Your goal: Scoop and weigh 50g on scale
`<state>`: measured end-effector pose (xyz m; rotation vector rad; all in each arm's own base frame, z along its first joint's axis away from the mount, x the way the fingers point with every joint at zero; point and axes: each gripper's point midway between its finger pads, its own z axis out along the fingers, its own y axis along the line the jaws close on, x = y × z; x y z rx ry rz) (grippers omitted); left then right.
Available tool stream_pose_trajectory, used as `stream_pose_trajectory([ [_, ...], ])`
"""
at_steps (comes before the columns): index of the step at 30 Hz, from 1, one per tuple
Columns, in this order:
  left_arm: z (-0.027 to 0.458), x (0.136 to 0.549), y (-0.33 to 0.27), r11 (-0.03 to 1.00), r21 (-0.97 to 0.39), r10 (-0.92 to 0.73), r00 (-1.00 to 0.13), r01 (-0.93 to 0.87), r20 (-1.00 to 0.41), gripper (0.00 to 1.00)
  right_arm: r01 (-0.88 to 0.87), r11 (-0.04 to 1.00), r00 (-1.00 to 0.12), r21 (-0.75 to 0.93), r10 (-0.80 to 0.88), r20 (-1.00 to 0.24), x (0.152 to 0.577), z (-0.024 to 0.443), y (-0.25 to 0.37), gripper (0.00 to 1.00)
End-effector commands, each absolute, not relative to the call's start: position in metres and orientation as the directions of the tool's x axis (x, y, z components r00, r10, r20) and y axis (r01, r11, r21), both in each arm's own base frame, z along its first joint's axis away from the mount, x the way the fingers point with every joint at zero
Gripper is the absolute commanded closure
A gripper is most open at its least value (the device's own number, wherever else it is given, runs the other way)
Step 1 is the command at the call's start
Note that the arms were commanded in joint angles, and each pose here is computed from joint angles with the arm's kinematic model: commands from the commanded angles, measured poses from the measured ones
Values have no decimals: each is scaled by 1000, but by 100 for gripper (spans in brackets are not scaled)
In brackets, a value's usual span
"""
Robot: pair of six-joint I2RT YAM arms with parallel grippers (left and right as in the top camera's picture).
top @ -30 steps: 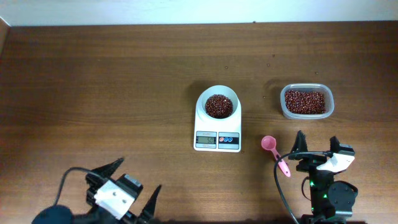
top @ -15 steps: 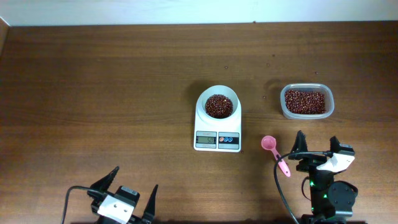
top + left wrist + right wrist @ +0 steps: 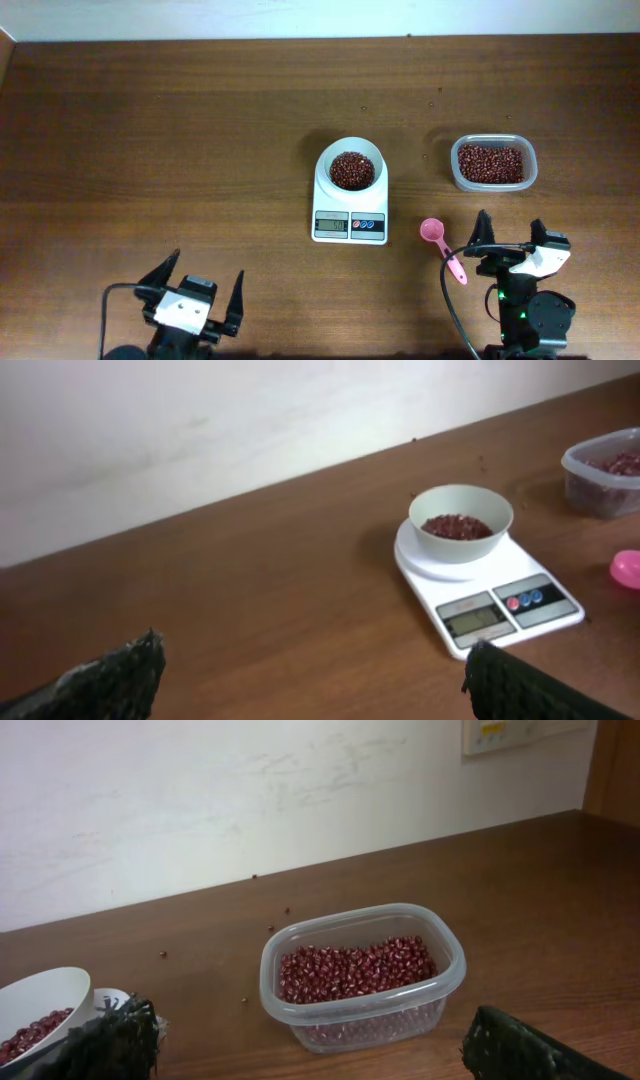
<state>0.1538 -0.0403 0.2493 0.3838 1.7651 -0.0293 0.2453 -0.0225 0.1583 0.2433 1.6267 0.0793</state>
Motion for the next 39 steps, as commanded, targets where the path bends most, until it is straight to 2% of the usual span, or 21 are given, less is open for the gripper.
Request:
stream_pose_trajectory([
  [1,228,176,-35,949,180,230,-177,260,-957,1,109,976,-57,188,195,-979,245,156,-23,1],
  [5,221,184,-34,948,182,231,-171,262,-958,1,109,976,-57,188,195,-979,245,156,-23,1],
  [8,241,188,-36,941,215,244,-84,260,-966,1,109,976,-57,188,195,-979,245,156,-23,1],
  [10,257,185,-52,912,235,248,6,335,-969,1,109,976,-57,188,195,-979,245,156,-23,1],
  [13,272,183,-59,895,267,254,83,356,-964,1,109,976,-57,188,195,-979,245,156,-23,1],
  [16,272,180,-66,879,266,250,94,395,-964,1,109,976,-57,188,195,-979,245,156,-23,1],
  [24,285,183,-60,891,289,256,138,350,-957,1,109,976,-57,188,195,-979,245,156,-23,1],
  [30,286,186,-56,906,282,253,129,317,-959,1,109,976,-57,188,195,-979,245,156,-23,1],
  [34,289,190,-40,965,110,95,75,239,-993,1,109,976,-57,188,195,-979,245,156,-23,1],
  [39,289,195,-18,988,105,99,65,109,-993,1,109,976,-57,188,195,-979,245,156,-23,1],
])
